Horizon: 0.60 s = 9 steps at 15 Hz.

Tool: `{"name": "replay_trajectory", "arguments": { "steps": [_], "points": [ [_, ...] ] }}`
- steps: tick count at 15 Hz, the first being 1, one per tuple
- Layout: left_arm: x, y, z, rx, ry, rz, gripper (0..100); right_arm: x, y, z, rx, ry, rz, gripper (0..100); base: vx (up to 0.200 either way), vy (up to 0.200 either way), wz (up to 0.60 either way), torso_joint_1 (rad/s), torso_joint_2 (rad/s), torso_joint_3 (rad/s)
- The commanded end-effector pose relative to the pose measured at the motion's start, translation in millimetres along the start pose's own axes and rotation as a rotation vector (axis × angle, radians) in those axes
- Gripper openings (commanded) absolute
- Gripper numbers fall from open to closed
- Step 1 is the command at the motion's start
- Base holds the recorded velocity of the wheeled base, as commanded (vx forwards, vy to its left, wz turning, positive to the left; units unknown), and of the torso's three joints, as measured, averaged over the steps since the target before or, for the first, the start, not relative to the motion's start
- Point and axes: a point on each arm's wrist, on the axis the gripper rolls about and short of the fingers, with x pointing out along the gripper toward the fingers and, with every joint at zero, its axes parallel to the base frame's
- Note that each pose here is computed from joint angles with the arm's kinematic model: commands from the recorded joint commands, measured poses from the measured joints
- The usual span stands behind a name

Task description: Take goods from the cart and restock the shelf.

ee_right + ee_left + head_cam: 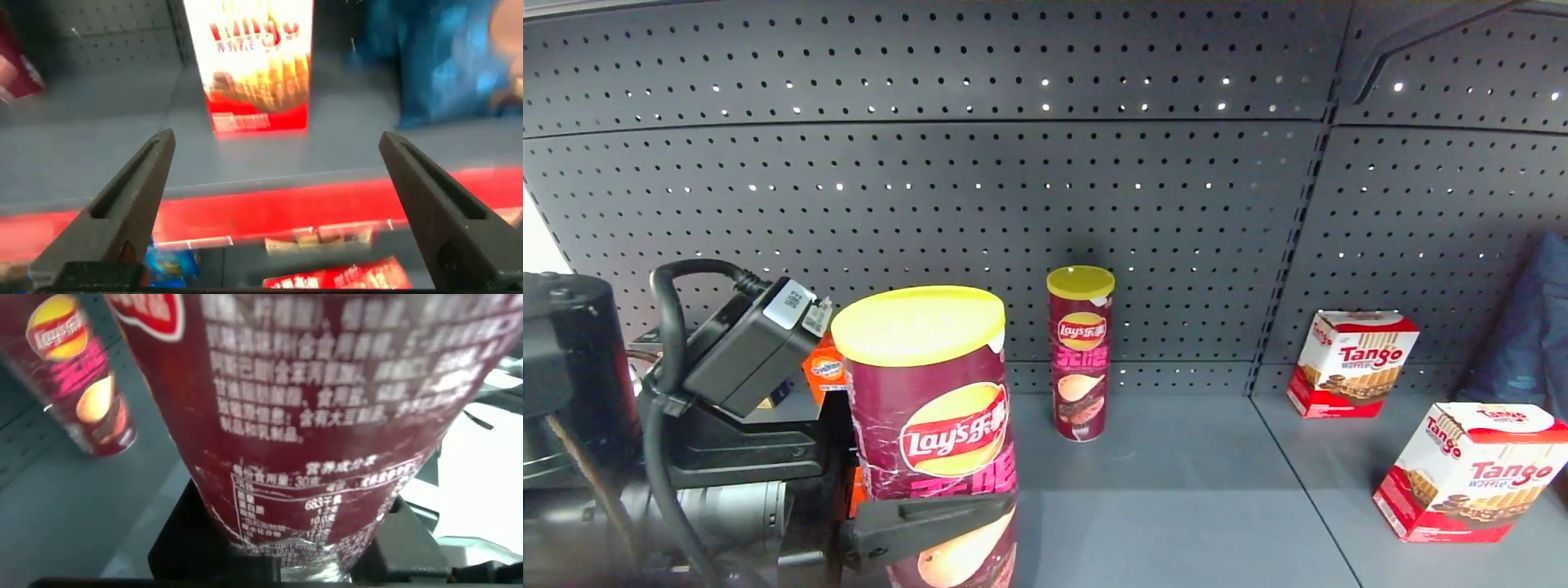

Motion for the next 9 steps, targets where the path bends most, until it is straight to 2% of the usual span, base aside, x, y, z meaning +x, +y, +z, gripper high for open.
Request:
{"name": "replay_trajectory", "arguments": {
  "steps": [1, 3, 4, 5, 6, 8, 9],
  "points": [
    [-6.3, -4.4, -2.1, 0.004, -0.007, 0.021, 0, 10.9, 8.9, 99.4, 0.151, -0.029, 0.105, 100, 0.0, 0.0, 0.0, 0.0, 0.0, 0.0],
    [-6.0, -3.7, 0.1, 0.013, -0.016, 0.041, 0, 8.4, 10.0, 108.8, -0.026, -0.037, 0.323, 100, 0.0, 0.0, 0.0, 0.0, 0.0, 0.0],
    [-6.8, -3.8, 3.4, 0.015, -0.023, 0.044, 0, 8.4, 10.7, 117.6, -0.125, -0.038, 0.393, 100, 0.0, 0.0, 0.0, 0.0, 0.0, 0.0],
    [-6.2, -3.4, 4.3, 0.016, -0.025, 0.041, 0, 14.5, 12.9, 127.9, -0.173, -0.013, 0.415, 100, 0.0, 0.0, 0.0, 0.0, 0.0, 0.0],
    [-6.4, -2.4, 7.5, 0.017, -0.033, 0.046, 0, 36.8, 21.4, 143.6, -0.219, 0.081, 0.497, 100, 0.0, 0.0, 0.0, 0.0, 0.0, 0.0],
    [-6.0, 2.4, 15.6, 0.025, -0.052, 0.056, 0, 70.8, 40.0, 152.8, -0.308, 0.151, 0.681, 100, 0.0, 0.0, 0.0, 0.0, 0.0, 0.0],
    [-3.7, 4.6, 16.7, 0.023, -0.051, 0.055, 0, 81.1, 46.1, 153.8, -0.32, 0.159, 0.7, 100, 0.0, 0.0, 0.0, 0.0, 0.0, 0.0]
  ]
}}
